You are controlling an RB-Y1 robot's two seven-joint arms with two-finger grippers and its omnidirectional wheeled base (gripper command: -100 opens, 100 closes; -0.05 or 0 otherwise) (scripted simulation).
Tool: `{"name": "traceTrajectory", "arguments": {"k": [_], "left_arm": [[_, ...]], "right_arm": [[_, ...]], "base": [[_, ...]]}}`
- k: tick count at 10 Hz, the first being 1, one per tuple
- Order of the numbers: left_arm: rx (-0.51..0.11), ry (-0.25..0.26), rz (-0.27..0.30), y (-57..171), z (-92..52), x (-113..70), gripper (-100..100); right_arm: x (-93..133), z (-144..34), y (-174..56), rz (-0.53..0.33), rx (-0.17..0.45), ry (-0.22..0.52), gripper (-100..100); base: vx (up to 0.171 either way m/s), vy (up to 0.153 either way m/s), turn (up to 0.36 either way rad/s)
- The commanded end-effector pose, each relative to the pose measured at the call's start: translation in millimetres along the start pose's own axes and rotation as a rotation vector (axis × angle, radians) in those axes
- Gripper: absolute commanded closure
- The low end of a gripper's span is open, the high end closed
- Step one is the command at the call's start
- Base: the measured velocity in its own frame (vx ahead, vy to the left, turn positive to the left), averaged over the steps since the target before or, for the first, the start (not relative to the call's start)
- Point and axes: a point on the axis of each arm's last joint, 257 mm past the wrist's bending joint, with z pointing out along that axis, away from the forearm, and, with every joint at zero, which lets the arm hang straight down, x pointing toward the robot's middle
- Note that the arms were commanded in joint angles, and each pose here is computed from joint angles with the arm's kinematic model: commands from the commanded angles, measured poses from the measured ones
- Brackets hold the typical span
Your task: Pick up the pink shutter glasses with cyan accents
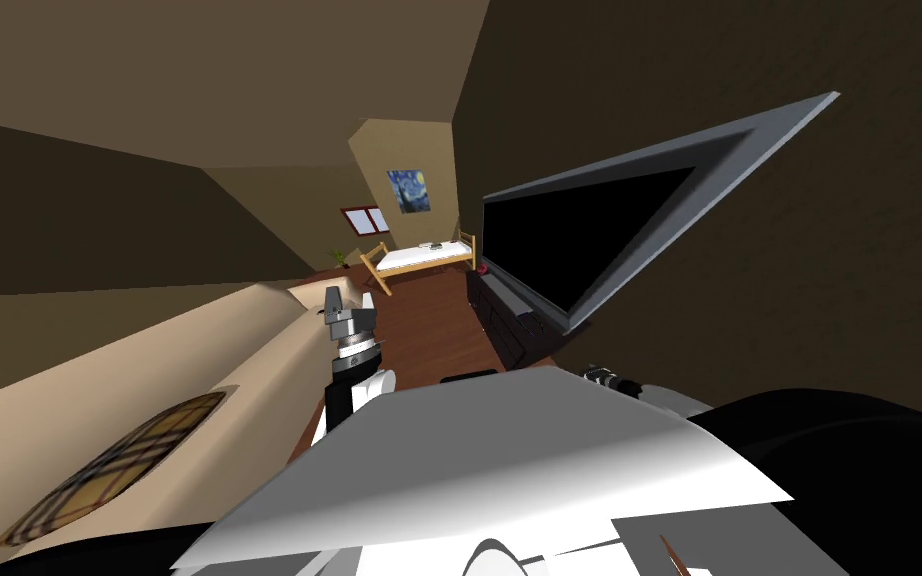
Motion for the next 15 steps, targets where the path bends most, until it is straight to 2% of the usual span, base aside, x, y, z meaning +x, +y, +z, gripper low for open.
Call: {"name": "traceTrajectory", "arguments": {"k": [1, 7, 10, 13, 15], "left_arm": [[0.0, 0.0, 0.0, 0.0, 0.0, 0.0, 0], [0.0, 0.0, 0.0, 0.0, 0.0, 0.0, 0], [0.0, 0.0, 0.0, 0.0, -0.1, 0.0, 0], [0.0, 0.0, 0.0, 0.0, -0.1, 0.0, 0], [0.0, 0.0, 0.0, 0.0, 0.0, 0.0, 0]], "right_arm": [[20.9, -7.1, -23.4, -0.046, 0.033, 0.052, -100], [67.3, -25.7, -68.9, -0.11, 0.1, 0.168, -100], [97.5, -39.9, -89.6, -0.146, 0.122, 0.242, -100], [119.0, -48.0, -93.1, -0.162, 0.119, 0.289, -100], [131.7, -48.0, -80.7, -0.157, 0.095, 0.307, -100]], "base": [[0.2, 0.223, 0.137], [0.165, 0.115, 0.062], [0.263, 0.162, 0.117], [0.243, 0.107, 0.116], [0.167, 0.073, 0.07]]}}
